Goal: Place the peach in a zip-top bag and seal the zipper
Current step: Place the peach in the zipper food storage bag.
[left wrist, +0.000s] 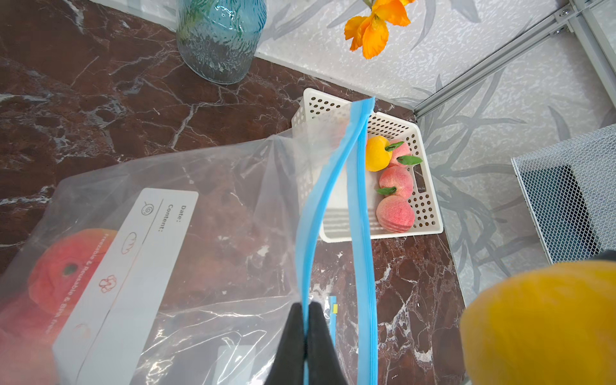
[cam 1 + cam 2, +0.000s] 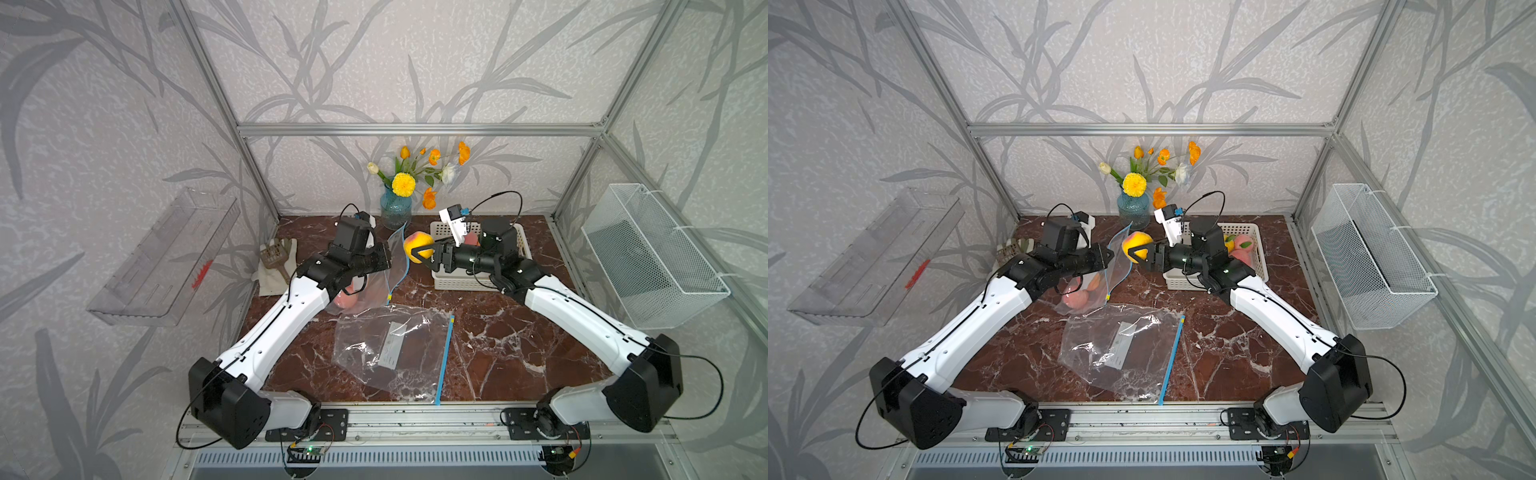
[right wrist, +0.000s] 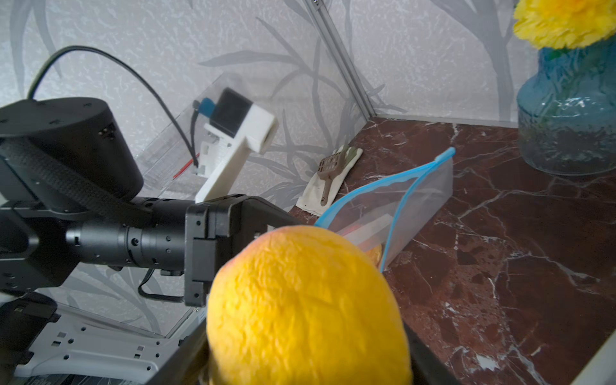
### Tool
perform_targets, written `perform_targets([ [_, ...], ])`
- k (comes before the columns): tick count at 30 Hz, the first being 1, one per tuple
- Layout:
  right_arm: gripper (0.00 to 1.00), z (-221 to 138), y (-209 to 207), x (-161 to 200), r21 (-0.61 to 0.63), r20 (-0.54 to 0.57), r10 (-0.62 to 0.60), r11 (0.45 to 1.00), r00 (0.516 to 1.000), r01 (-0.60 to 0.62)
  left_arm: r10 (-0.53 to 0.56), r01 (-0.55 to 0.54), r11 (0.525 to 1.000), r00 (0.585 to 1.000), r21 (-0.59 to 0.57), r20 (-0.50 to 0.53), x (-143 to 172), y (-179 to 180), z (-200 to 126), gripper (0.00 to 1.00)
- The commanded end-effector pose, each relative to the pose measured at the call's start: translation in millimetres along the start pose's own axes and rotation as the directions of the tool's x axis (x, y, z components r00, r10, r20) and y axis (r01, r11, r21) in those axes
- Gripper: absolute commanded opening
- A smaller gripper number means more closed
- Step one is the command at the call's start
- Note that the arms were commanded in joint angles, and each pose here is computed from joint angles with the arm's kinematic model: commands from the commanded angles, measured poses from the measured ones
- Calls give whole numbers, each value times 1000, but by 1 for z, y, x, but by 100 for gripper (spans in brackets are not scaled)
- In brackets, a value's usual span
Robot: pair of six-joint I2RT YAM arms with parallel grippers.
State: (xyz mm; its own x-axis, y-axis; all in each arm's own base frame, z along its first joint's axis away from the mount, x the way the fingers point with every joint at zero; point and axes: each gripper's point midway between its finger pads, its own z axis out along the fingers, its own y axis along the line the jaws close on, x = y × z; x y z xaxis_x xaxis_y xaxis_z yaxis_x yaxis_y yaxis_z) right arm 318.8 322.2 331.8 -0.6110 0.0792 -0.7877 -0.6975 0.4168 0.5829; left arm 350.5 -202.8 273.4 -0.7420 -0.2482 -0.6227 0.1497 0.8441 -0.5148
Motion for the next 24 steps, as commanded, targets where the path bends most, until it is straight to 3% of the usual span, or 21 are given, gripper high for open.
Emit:
perform_targets([
  [1, 64, 1, 23, -13, -67, 46, -59, 996, 997, 62, -7, 7, 1000, 1000, 16, 0, 2, -1, 2, 0],
  [16, 65, 40, 7, 13, -38, -55, -31, 999, 998, 29, 7, -8, 1000, 998, 22, 57, -9, -5, -16, 0],
  [21, 66, 43, -18, 31, 170, -159, -108, 976, 981, 135, -1, 5, 999, 995, -36, 103, -16, 4, -25, 0],
  [24, 67, 44, -26, 38, 218, -215, -104, 964, 971, 151, 4, -2, 1000, 994, -26, 113, -19, 1, -29, 0],
])
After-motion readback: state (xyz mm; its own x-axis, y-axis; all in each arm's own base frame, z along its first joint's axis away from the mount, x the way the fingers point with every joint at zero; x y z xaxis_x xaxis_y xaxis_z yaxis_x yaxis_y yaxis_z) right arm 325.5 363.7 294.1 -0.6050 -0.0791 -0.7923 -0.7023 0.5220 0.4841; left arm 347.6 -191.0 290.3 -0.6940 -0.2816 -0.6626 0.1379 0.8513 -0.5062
